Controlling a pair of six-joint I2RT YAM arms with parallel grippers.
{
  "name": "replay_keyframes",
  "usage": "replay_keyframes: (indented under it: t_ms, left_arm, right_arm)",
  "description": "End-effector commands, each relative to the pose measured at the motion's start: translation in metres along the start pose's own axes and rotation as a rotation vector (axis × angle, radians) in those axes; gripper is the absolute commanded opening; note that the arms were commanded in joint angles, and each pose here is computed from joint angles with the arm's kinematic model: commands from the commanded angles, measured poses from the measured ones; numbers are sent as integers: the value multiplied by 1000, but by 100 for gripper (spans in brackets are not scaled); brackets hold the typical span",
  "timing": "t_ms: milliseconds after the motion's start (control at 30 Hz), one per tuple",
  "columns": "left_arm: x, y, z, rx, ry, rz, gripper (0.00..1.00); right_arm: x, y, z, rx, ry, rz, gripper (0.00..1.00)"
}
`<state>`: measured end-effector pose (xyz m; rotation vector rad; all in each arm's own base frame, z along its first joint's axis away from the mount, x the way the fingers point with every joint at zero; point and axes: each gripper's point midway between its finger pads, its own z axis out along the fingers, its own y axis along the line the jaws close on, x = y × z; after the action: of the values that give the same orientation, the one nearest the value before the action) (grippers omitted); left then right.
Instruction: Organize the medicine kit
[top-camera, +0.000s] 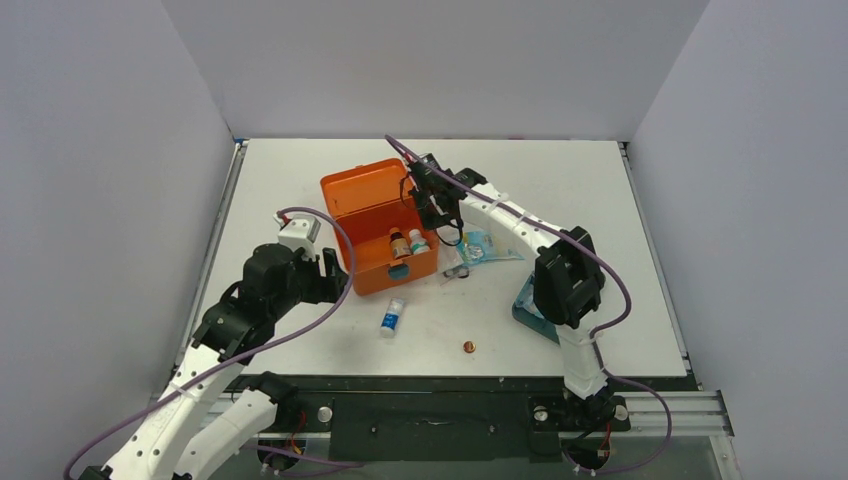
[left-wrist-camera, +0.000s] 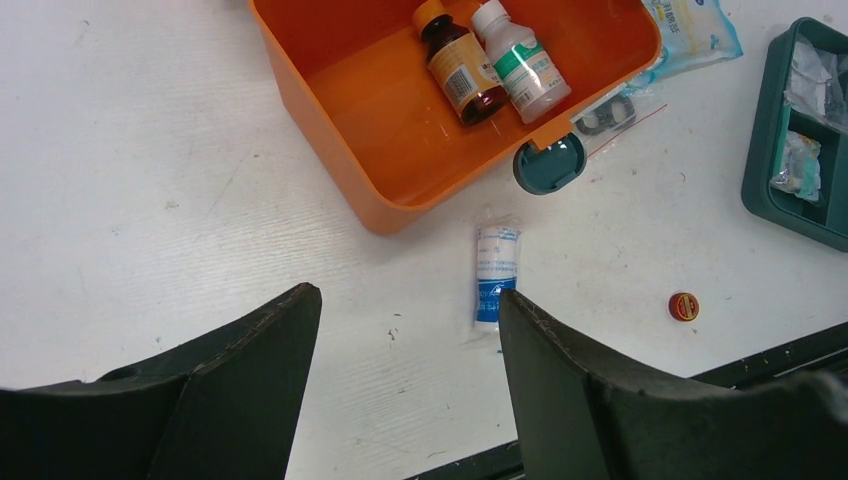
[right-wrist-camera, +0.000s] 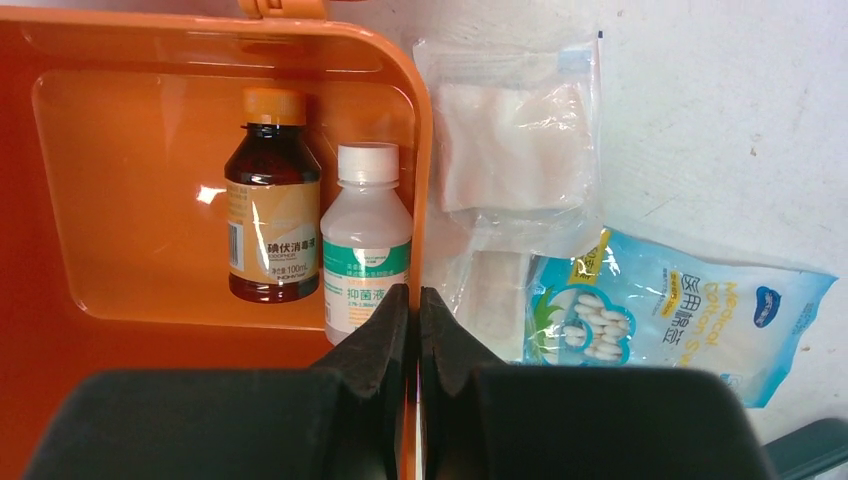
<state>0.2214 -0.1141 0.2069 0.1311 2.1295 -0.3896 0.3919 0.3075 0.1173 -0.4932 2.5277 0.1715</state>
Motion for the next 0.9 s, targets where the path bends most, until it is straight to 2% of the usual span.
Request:
replay_keyframes:
  t_ms: [0, 367, 667, 867]
  left_arm:
    - [-14, -1, -7, -1, -62, -16, 63]
    - [-19, 2, -15, -9, -104, -28, 64]
    - [-19, 2, -15, -9, -103, -28, 64]
    - [-19, 3, -16, -13, -109, -28, 64]
  right_arm:
    - [-19, 7, -2, -18, -56, -112, 0]
    - [-45, 34, -9, -183, -162, -342, 0]
    - [-43, 60, -10, -346, -202, -588, 0]
    - [-45, 74, -11, -428, -215, -687, 0]
